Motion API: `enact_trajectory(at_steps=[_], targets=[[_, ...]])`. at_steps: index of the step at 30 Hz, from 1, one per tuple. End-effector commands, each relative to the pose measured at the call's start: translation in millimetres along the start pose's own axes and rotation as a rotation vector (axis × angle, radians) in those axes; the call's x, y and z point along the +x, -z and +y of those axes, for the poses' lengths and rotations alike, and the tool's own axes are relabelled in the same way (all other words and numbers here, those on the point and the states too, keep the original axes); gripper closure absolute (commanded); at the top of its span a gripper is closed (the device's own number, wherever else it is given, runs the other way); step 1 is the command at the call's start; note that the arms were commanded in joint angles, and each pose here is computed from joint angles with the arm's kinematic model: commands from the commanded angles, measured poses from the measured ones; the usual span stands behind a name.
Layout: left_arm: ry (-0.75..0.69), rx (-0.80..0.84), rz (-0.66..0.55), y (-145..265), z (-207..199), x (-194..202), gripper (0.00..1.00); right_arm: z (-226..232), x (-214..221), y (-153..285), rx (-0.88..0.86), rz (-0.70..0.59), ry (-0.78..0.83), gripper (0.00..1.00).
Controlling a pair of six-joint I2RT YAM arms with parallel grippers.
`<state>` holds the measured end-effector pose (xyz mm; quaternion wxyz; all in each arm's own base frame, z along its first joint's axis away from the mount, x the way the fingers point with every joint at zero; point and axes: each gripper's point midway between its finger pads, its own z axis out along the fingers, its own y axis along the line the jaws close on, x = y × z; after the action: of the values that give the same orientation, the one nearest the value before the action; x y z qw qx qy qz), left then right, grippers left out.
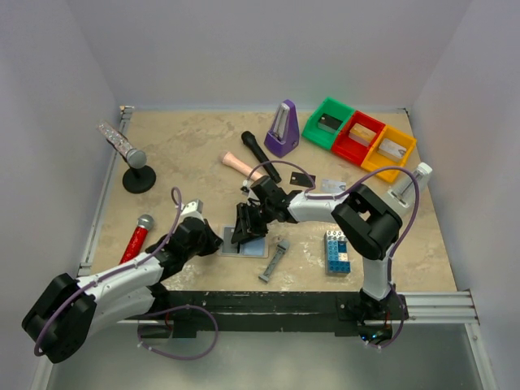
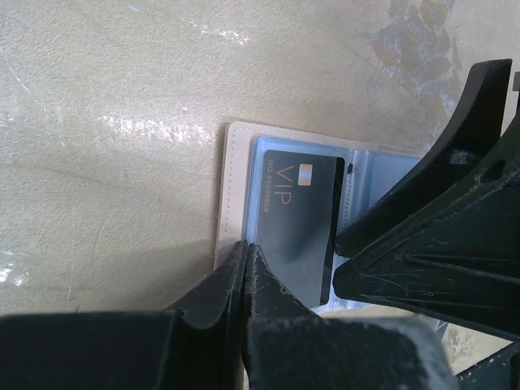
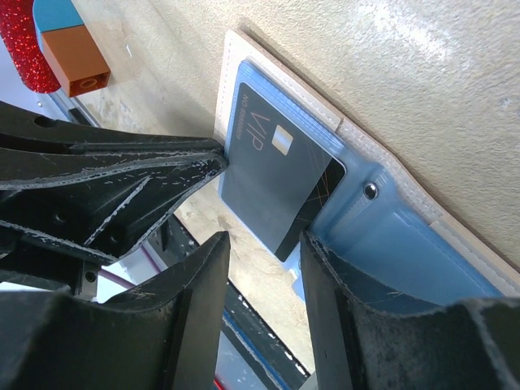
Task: Take the credit cards out of the card holder
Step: Remove the credit card from the card holder.
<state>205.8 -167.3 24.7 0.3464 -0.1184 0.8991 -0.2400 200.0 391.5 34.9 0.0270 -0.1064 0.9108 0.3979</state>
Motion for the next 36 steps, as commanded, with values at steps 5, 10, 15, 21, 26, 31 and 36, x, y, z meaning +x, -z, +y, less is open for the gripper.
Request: enact_trajectory(at_steps=[5, 10, 15, 21, 26, 31, 36], targets=[[0.015, -0.017, -0.006, 0.3, 5.4, 0.9, 1.00, -0.4, -1.5, -0.4, 0.015, -0.005, 0.008, 0.54], [0.020, -0.023, -0.008, -0.8, 7.6, 1.5, 1.00, -1.9, 0.0, 0.8, 0.019, -0.007, 0.006, 0.53], [0.021, -0.031, -0.004, -1.5, 9.9, 3.4, 1.00, -1.3, 0.0, 1.9, 0.020, -0.008, 0.008, 0.52], [0.023, -0.040, -0.006, -1.2, 11.6, 3.1, 1.00, -3.6, 0.4, 2.2, 0.031, -0.010, 0.004, 0.52], [0.026, -0.044, -0.007, -1.2, 12.6, 3.5, 1.00, -5.2, -0.1, 4.3, 0.039, -0.016, 0.002, 0.52], [0.025, -0.050, -0.007, -1.3, 14.4, 3.8, 1.00, -6.1, 0.5, 5.4, 0.050, -0.021, 0.006, 0.50], [0.025, -0.050, -0.010, -1.1, 14.1, 3.1, 1.00, -7.7, -0.1, 7.2, 0.062, -0.031, 0.007, 0.48]])
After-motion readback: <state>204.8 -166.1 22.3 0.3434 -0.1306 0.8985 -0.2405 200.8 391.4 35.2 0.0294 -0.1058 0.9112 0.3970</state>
